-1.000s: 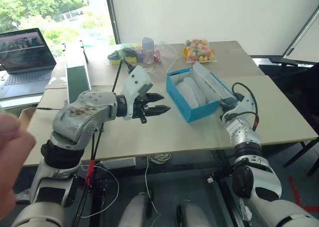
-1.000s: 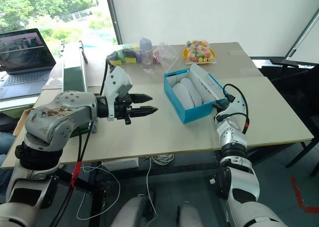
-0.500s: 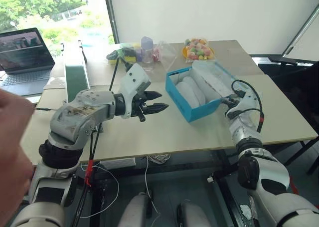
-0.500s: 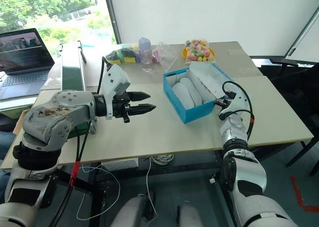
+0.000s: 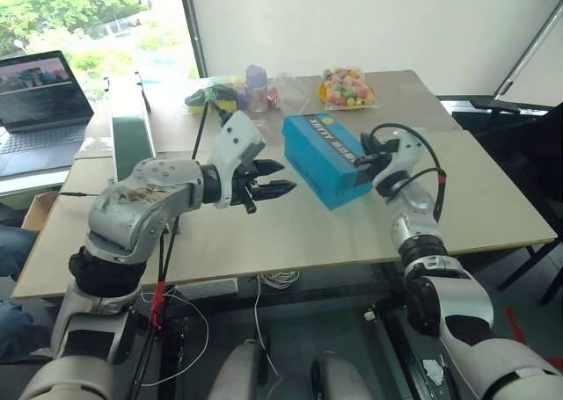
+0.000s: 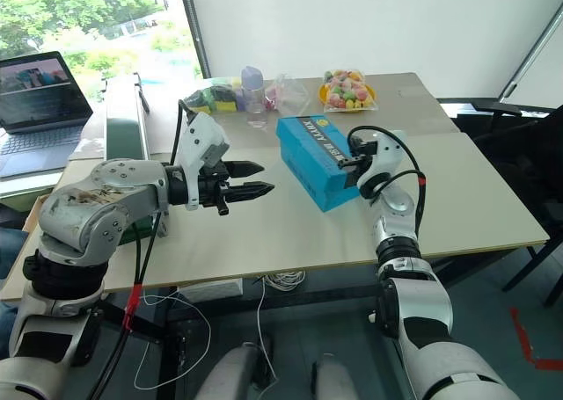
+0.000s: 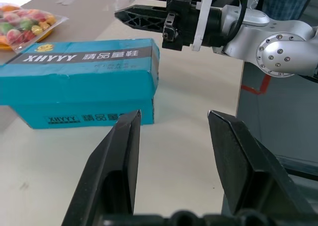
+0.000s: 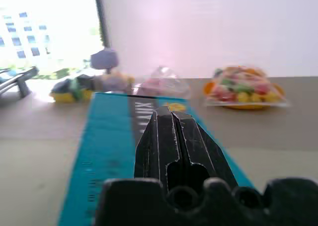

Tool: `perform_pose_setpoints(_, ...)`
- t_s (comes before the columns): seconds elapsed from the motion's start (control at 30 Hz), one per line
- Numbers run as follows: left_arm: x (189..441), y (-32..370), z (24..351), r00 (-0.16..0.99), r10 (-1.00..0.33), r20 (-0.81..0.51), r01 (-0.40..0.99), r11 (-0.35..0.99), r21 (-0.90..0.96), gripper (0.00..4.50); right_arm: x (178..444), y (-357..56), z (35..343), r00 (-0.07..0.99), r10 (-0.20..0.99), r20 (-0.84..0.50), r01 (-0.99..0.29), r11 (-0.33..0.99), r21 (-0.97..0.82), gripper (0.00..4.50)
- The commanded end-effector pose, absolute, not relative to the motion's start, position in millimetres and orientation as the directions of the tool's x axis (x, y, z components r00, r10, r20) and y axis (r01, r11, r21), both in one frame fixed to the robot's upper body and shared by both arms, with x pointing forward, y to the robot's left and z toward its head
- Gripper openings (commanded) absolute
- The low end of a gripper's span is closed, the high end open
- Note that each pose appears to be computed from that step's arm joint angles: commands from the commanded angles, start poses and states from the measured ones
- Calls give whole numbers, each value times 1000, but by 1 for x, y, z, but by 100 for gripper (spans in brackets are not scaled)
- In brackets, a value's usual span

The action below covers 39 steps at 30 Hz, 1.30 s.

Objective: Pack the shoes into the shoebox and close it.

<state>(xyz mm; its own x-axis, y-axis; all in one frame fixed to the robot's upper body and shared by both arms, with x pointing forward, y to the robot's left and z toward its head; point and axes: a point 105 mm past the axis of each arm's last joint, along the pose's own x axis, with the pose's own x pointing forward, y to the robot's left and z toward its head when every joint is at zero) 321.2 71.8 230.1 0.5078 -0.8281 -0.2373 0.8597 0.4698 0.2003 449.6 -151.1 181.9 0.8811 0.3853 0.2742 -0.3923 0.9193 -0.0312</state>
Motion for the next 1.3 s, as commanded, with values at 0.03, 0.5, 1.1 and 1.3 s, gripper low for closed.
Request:
perform_pose_setpoints(0.03,324,72,246,542,-821,-179,832,495,251,228,447,-135,191,842,480,247,-486,873,-41,1)
perform_pose_setpoints(0.5,343,89,236,682,-712,-166,727,636,259,228,462,-101,166,853,503,-140,-502,864,40,1)
perform_pose_setpoints(1.1,337,97,226,669,-727,-154,738,627,249,228,399,-112,243,665,719,-200,-743,611,-273,1)
perform_pose_setpoints(1.3,336,107,217,663,-729,-171,745,618,251,228,382,-133,237,675,675,-298,-734,570,-370,1)
